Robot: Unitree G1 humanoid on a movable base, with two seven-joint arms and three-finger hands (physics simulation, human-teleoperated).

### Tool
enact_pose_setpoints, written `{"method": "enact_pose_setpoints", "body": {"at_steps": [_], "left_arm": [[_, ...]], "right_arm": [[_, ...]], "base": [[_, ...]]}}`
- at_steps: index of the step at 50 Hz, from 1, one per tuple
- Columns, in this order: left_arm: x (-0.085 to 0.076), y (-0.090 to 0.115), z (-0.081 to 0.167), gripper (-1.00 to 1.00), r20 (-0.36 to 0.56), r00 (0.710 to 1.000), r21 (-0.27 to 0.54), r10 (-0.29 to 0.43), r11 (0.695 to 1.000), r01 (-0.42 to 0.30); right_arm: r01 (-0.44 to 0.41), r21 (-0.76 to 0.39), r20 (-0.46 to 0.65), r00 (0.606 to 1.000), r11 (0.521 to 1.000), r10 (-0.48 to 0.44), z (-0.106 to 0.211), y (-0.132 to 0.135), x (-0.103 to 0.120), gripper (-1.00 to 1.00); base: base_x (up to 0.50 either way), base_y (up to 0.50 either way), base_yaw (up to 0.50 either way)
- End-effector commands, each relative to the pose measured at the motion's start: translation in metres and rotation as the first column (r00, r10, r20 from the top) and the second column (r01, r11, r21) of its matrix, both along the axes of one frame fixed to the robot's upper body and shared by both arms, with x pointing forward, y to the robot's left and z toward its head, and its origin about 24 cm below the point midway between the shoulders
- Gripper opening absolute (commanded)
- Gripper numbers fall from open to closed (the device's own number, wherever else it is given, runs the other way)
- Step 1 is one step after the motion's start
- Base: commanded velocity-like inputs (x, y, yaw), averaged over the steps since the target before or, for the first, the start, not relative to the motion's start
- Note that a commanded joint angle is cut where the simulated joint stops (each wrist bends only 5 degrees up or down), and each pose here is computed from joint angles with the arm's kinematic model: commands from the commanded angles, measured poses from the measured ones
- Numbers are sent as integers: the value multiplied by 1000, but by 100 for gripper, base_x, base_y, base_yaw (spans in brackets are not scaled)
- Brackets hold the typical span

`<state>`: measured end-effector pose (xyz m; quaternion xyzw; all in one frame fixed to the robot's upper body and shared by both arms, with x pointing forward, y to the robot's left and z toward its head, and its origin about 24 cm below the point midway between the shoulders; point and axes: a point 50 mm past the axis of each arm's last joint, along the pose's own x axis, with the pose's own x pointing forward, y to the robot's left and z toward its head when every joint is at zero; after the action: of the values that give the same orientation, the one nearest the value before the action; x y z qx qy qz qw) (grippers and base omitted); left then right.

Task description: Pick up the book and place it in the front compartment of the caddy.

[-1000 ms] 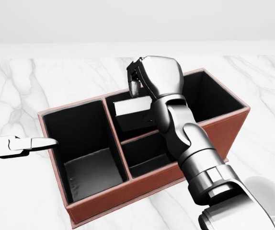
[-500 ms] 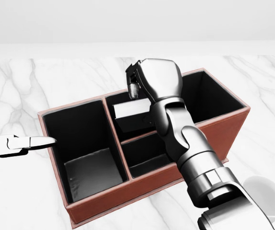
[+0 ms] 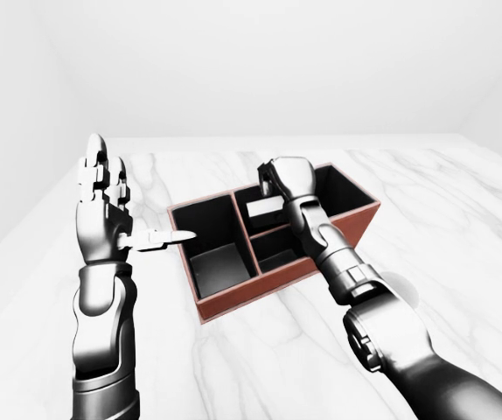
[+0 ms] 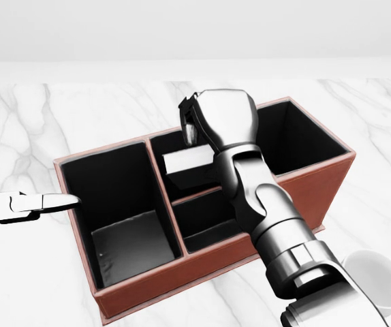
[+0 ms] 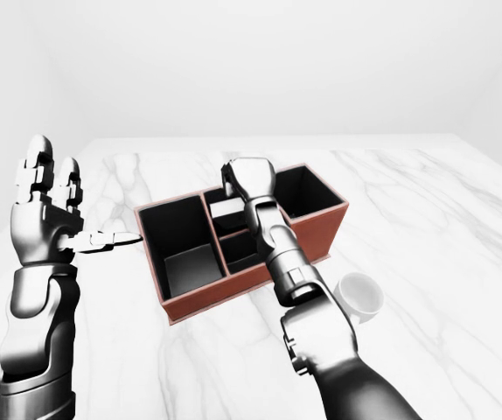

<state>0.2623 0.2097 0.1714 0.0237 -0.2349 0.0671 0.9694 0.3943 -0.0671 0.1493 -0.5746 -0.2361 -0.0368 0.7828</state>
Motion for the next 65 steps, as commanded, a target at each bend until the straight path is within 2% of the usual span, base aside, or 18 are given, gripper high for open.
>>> {"method": "enact_pose_setpoints", "body": {"at_steps": [1, 27, 28, 29, 30, 57, 65], "left_arm": [[0, 0, -1, 100, -3, 1000, 1, 0, 1000, 0], [1, 0, -1, 100, -4, 1000, 1, 3, 1000, -3], [0, 0, 1, 100, 3, 1000, 1, 3, 1000, -3], [0, 0, 1, 100, 3, 1000, 1, 3, 1000, -3], [1, 0, 0, 100, -1, 1000, 1, 3, 1000, -3], [2, -1, -3, 100, -16, 1000, 4, 4, 1000, -4], [1, -1, -2, 100, -9, 1000, 6, 3, 1000, -3]], "right_arm": [[6, 5, 49, 999, 1000, -6, 7, 0, 0, -100], [12, -9, 50, 999, 1000, -11, 2, 0, -1, -100], [11, -10, 61, 998, 1000, -10, 3, 1, -1, -87], [10, -8, 56, 998, 1000, -10, 3, 1, -1, -54], [11, -12, 57, 998, 1000, -10, 3, 1, -1, 100], [11, -33, 48, 999, 999, -10, -7, 0, -4, 100], [12, 35, 19, 1000, 999, -13, -2, -7, -6, 100]], "base": [[0, 0, 0], [0, 0, 0], [0, 0, 0], [0, 0, 0], [0, 0, 0], [0, 0, 0], [0, 0, 0]]}}
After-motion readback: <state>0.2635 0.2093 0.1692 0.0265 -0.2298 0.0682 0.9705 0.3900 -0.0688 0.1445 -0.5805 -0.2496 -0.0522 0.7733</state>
